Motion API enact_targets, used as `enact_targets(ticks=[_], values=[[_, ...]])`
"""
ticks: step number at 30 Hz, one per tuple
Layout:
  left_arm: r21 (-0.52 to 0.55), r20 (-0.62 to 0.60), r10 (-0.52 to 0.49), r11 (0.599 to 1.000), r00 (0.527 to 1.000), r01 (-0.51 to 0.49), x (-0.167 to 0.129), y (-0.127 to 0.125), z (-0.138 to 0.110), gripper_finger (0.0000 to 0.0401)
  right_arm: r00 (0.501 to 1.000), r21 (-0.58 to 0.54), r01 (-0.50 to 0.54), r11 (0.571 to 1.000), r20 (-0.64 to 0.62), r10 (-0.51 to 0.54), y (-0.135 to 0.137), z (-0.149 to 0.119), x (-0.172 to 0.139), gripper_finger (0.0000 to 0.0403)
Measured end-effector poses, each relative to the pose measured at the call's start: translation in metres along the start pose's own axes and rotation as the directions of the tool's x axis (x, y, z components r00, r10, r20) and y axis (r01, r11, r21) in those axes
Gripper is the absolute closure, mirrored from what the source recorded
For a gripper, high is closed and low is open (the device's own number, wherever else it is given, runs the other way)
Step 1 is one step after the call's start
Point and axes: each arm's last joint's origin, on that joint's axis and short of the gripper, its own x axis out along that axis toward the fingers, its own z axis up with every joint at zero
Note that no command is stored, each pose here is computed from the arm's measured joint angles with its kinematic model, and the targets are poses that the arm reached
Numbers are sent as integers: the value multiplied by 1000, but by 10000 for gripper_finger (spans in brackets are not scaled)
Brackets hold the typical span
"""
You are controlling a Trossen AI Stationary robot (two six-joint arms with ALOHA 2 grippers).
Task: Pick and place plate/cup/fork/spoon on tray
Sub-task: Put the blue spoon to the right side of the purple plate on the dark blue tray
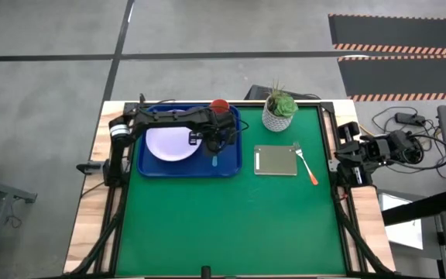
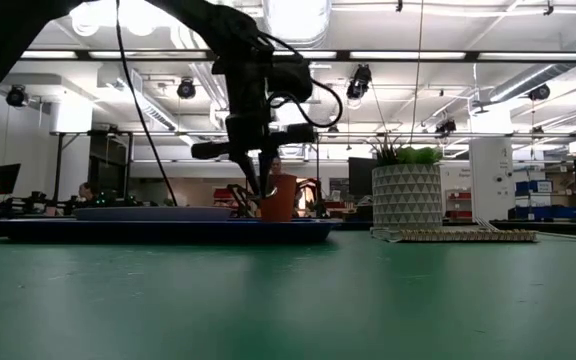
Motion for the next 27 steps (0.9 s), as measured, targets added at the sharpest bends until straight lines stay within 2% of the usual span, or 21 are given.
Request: enact_targets(ticks=[11, 27], values=[[4, 56, -80, 997, 995, 80, 26, -21, 7, 401, 1000, 30, -3, 1000, -12, 3, 0, -1, 0, 394], [-23, 41, -30, 999, 999, 31, 28, -21, 0, 401, 1000, 30, -4, 1000, -12, 4, 0, -1, 0, 394]])
